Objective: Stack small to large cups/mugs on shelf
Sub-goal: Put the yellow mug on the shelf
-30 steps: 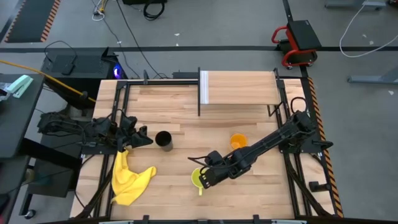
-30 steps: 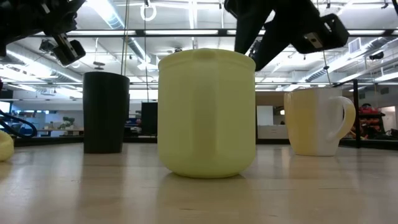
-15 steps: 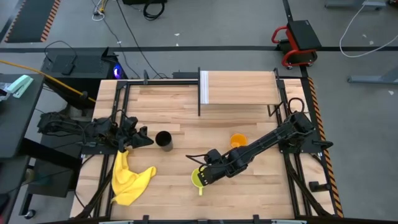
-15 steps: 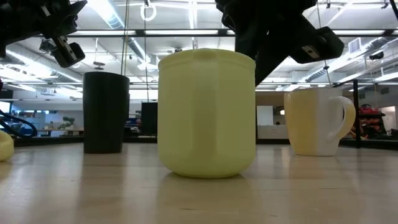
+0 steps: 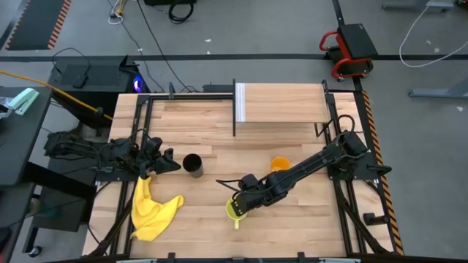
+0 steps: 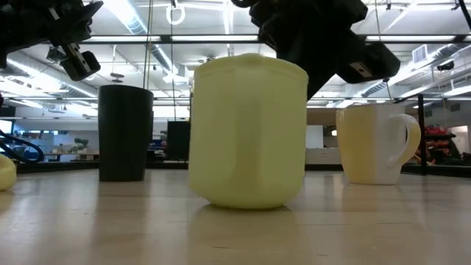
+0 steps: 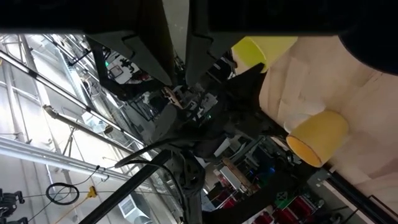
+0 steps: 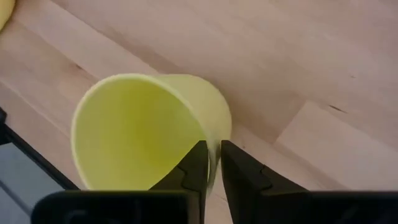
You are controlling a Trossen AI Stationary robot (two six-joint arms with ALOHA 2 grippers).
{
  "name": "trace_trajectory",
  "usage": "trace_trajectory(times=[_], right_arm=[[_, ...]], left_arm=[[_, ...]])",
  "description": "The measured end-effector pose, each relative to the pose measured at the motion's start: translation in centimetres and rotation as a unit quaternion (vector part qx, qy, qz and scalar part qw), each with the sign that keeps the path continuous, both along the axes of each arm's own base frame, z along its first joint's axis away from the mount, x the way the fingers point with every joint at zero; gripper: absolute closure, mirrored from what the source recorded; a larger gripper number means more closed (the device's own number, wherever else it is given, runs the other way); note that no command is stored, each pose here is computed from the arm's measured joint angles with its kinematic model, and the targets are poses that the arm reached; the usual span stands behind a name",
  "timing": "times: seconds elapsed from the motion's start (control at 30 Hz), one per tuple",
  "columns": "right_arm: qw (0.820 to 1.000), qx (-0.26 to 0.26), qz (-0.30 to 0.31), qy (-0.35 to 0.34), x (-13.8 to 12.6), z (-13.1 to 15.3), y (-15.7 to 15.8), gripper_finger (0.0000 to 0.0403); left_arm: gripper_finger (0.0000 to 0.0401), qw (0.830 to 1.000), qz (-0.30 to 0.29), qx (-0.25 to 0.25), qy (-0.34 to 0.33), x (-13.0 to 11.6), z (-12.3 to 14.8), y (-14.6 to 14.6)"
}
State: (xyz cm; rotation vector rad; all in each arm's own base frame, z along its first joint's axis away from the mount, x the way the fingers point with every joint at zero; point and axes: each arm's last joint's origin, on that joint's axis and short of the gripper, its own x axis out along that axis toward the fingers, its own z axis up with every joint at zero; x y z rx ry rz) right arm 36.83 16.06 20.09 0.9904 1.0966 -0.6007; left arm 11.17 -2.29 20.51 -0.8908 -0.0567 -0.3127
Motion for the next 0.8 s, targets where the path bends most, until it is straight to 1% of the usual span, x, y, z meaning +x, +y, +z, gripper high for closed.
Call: trace_trajectory(times=[0.13, 0.3, 0.57, 0.7, 0.8], right_arm=[[1.0, 0.005, 0.004, 0.01, 0.2, -0.7, 0.1, 0.037], [1.0, 0.008, 0.007, 0.007, 0.3, -0.7, 0.2, 0.0387], [1.0, 0.011, 0.008, 0.007, 0.2, -0.6, 0.2, 0.0389], [0.999, 0.024, 0.025, 0.012, 0.3, 0.2, 0.4, 0.039], [0.998, 0.016, 0.042, 0.034, 0.2, 1.7, 0.4, 0.039]], left_arm=[[0.0357, 1.0, 0.0, 0.0, 0.002, 0.0, 0.0, 0.0], [0.0355, 1.0, 0.0, 0.0, 0.008, 0.0, -0.2, 0.0], [0.0362, 1.0, 0.0, -0.007, 0.012, 0.0, -0.2, 0.0], [0.0359, 1.0, 0.0, -0.007, 0.013, 0.0, -0.2, 0.0], [0.0359, 1.0, 0.0, -0.007, 0.013, 0.0, -0.2, 0.0]])
